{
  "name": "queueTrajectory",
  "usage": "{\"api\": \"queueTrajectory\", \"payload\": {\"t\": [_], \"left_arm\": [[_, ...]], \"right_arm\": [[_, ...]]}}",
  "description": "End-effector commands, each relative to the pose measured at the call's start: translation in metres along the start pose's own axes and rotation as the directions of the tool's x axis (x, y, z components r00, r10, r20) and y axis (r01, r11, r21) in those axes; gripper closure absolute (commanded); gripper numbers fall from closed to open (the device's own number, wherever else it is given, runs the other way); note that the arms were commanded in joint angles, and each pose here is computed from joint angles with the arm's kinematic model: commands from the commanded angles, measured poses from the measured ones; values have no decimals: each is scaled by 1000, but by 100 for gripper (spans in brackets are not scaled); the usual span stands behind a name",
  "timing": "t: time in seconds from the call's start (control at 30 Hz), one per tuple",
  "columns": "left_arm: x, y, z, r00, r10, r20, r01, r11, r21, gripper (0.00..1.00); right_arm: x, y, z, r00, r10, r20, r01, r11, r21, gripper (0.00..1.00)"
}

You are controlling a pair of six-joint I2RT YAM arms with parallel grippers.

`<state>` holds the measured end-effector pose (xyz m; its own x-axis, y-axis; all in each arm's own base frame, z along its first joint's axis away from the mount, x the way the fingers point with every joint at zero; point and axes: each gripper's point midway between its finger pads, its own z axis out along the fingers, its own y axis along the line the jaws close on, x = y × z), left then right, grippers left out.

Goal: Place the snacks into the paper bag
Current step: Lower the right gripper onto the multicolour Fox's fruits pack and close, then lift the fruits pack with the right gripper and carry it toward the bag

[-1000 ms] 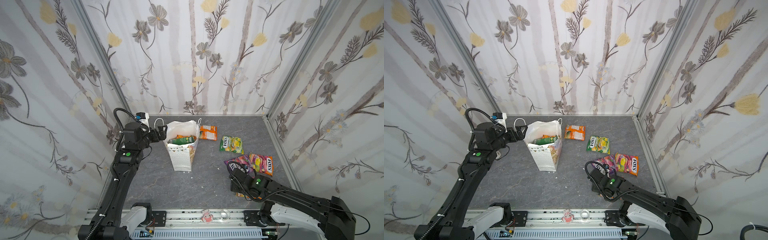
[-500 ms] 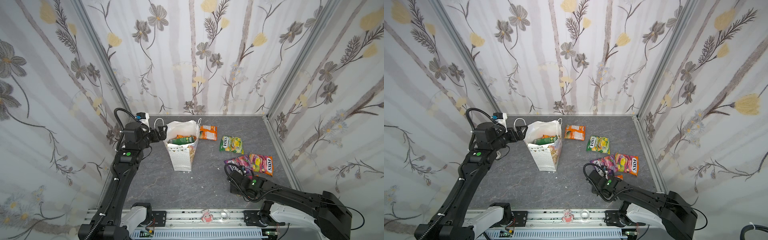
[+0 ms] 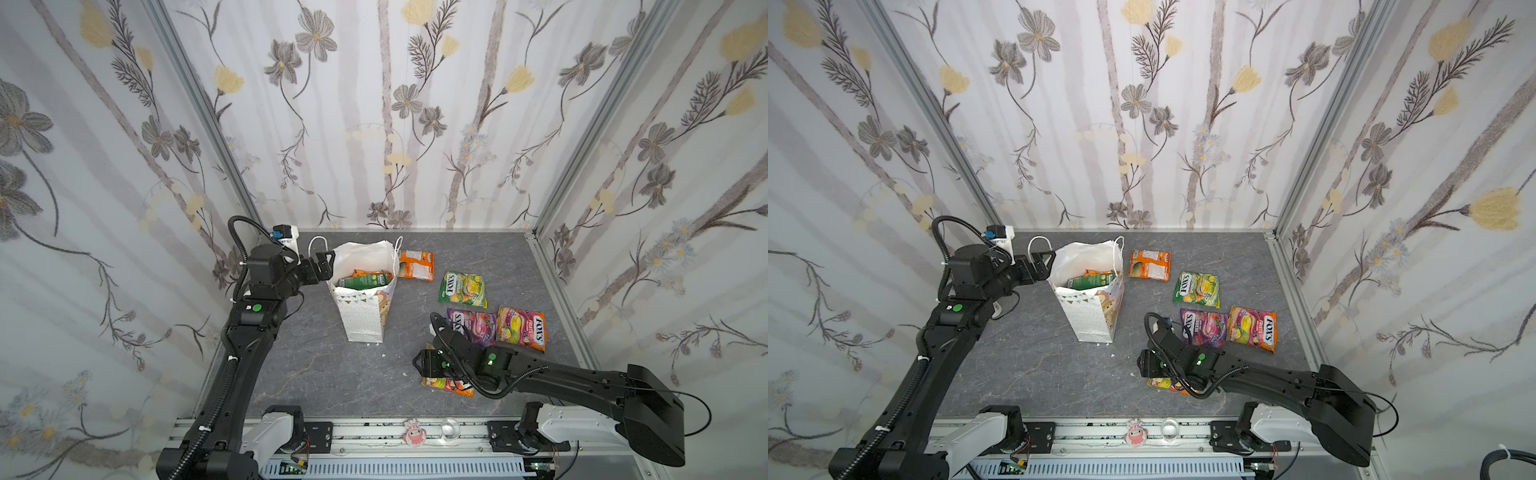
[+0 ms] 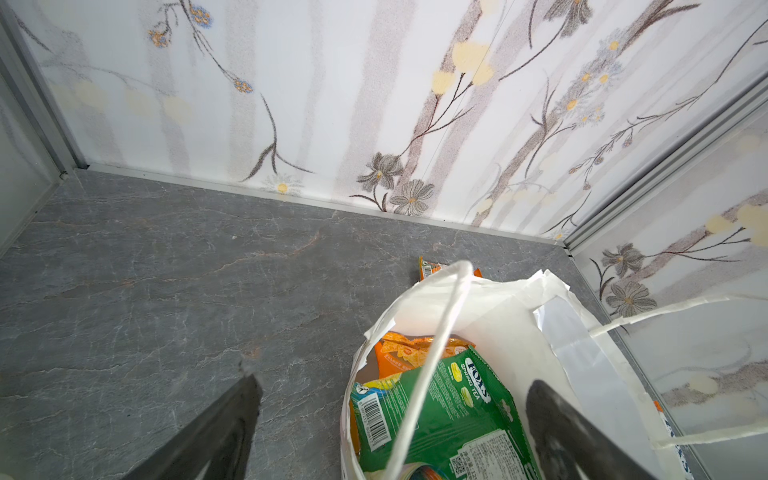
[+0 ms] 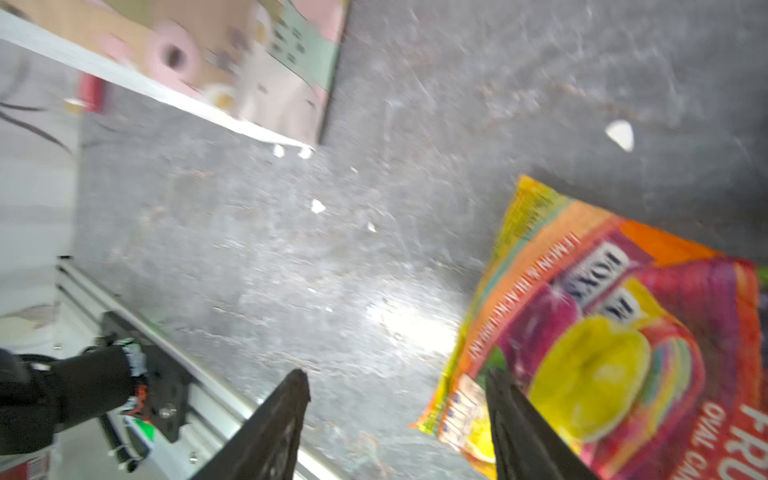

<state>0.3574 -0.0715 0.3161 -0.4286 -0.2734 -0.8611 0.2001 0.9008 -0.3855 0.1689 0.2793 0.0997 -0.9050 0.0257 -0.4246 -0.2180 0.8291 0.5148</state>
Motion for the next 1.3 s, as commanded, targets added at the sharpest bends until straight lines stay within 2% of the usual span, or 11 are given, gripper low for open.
{"api": "queueTrajectory", "payload": {"t": [0.0, 0.17, 0.27, 0.4, 0.63, 0.97, 1.13, 1.27], "left_arm": [[-5, -1, -2, 1000, 5, 23, -5, 1000, 3, 0], [-4, -2, -1, 1000, 5, 19, -5, 1000, 7, 0], [-5, -2, -2, 1000, 7, 25, -7, 1000, 6, 0], [-5, -1, -3, 1000, 7, 29, -7, 1000, 4, 0], [-4, 0, -1, 1000, 5, 23, -5, 1000, 1, 0], [-3, 0, 0, 1000, 6, 19, -6, 1000, 3, 0], [-3, 0, 0, 1000, 7, 19, -7, 1000, 1, 0], [-3, 0, -1, 1000, 7, 19, -7, 1000, 2, 0]], "right_arm": [[-14, -5, -14, 998, -13, 65, 10, 999, 43, 32], [1, -70, -38, 986, 104, 130, -131, 968, 216, 33], [11, -92, -49, 969, 173, 177, -208, 957, 201, 36], [25, -114, -56, 949, 237, 206, -276, 943, 187, 45], [42, -136, -54, 958, 230, 169, -270, 923, 274, 42], [56, -150, -37, 955, 254, 153, -288, 918, 273, 42], [57, -146, -31, 950, 271, 157, -301, 929, 217, 47], [58, -144, -28, 947, 280, 158, -307, 933, 186, 60]]}}
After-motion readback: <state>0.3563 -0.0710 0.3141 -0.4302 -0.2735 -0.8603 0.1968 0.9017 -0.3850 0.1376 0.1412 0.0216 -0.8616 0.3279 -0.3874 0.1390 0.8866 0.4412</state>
